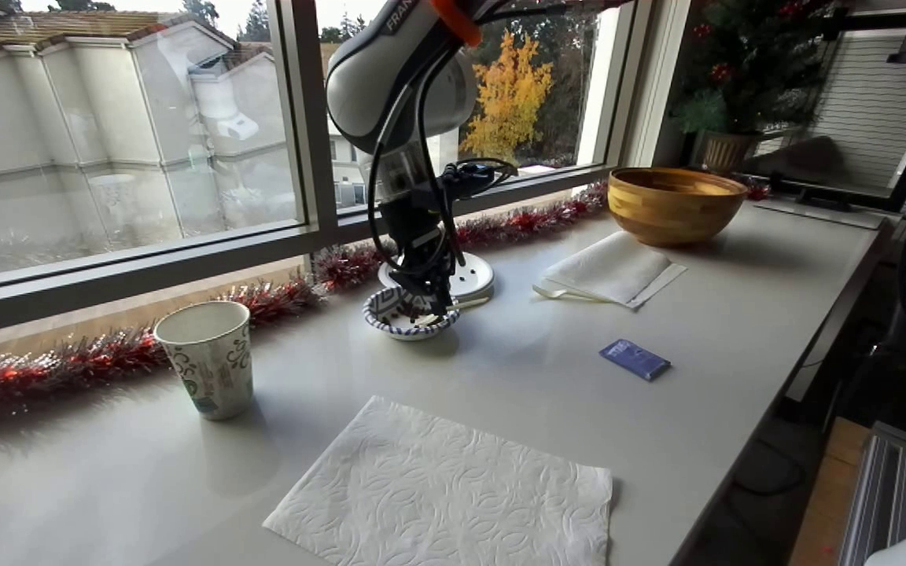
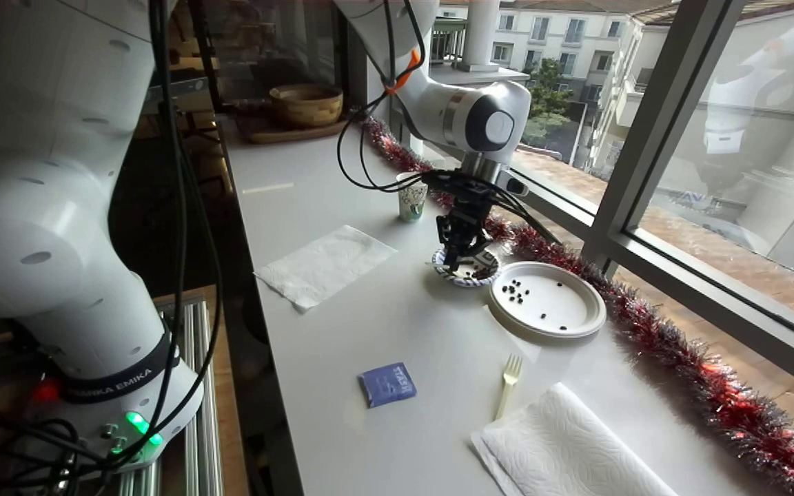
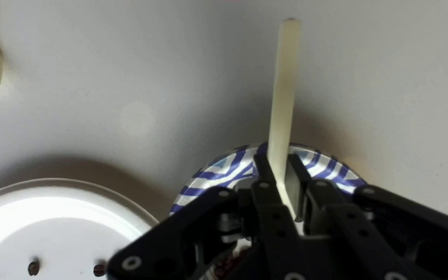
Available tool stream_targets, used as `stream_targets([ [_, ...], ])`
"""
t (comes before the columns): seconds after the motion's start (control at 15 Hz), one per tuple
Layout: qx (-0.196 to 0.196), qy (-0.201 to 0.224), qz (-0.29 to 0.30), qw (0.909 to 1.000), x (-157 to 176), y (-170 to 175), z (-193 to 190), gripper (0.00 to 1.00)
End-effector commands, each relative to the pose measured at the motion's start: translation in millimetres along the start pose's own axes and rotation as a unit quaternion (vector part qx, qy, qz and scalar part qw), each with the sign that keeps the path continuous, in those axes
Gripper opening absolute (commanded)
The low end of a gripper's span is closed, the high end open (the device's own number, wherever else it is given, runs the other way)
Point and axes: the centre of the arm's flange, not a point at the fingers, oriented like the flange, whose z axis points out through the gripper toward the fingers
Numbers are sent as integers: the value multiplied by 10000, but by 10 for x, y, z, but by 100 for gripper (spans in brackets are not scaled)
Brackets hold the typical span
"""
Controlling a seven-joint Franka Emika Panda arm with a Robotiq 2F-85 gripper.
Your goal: Remove the spoon from the napkin and use it to take some coffee beans from the bowl and put them in the coffee cup.
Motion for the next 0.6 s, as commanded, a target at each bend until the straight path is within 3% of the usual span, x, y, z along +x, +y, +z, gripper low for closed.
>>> stream_targets([
  [0.0, 234, -174, 67, 9996, 238, 55, 5, 4],
  [0.53, 252, 78, 176, 9995, 382, 130, 5, 4],
])
